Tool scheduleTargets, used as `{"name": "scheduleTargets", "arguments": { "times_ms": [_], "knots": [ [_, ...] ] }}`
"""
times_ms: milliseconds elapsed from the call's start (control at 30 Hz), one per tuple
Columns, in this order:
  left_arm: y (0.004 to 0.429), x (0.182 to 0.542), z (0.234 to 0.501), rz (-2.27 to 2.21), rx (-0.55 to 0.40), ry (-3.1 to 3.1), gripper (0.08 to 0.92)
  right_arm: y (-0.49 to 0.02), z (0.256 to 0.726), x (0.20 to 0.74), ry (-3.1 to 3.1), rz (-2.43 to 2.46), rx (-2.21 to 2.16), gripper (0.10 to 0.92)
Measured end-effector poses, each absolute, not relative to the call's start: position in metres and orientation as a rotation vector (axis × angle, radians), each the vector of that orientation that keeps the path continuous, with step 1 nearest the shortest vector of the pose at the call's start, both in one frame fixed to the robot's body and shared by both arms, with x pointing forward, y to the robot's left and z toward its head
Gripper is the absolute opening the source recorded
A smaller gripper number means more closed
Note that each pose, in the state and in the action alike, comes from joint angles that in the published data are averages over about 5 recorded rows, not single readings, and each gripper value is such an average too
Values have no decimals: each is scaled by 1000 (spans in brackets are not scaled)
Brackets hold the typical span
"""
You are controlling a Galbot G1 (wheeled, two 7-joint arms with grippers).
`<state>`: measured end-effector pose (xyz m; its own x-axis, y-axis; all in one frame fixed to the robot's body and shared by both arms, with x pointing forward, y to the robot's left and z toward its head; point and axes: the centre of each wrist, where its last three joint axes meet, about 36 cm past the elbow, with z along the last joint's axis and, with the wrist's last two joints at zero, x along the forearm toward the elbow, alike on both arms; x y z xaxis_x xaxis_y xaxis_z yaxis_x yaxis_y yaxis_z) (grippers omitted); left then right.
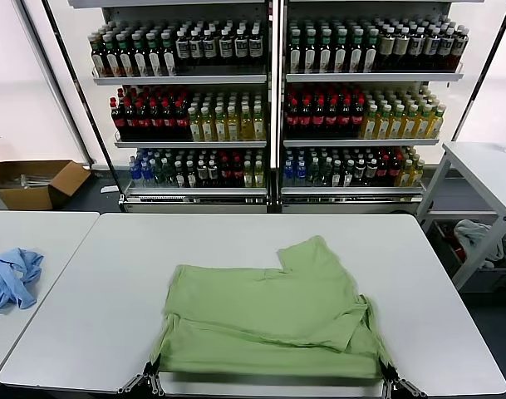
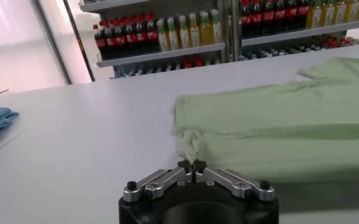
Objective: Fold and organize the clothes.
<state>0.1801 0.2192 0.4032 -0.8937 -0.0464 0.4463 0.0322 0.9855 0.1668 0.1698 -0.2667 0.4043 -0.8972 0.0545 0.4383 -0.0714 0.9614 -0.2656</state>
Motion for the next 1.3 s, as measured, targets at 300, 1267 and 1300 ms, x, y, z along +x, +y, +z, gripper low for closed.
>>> {"name": "scheduleTargets", "arguments": {
  "times_ms": [300,1267,1300],
  "knots": [
    [218,166,394,-312,-16,-2690,350,-265,407,168,-2676,390,-10,236],
    [217,242,478,-230,-88,-2922,823,-299,465,286,-2914,339,-43,823],
    [219,250,477,-220,-97,-2923,823,-300,465,297,-2921,320,-44,823]
  ]
}}
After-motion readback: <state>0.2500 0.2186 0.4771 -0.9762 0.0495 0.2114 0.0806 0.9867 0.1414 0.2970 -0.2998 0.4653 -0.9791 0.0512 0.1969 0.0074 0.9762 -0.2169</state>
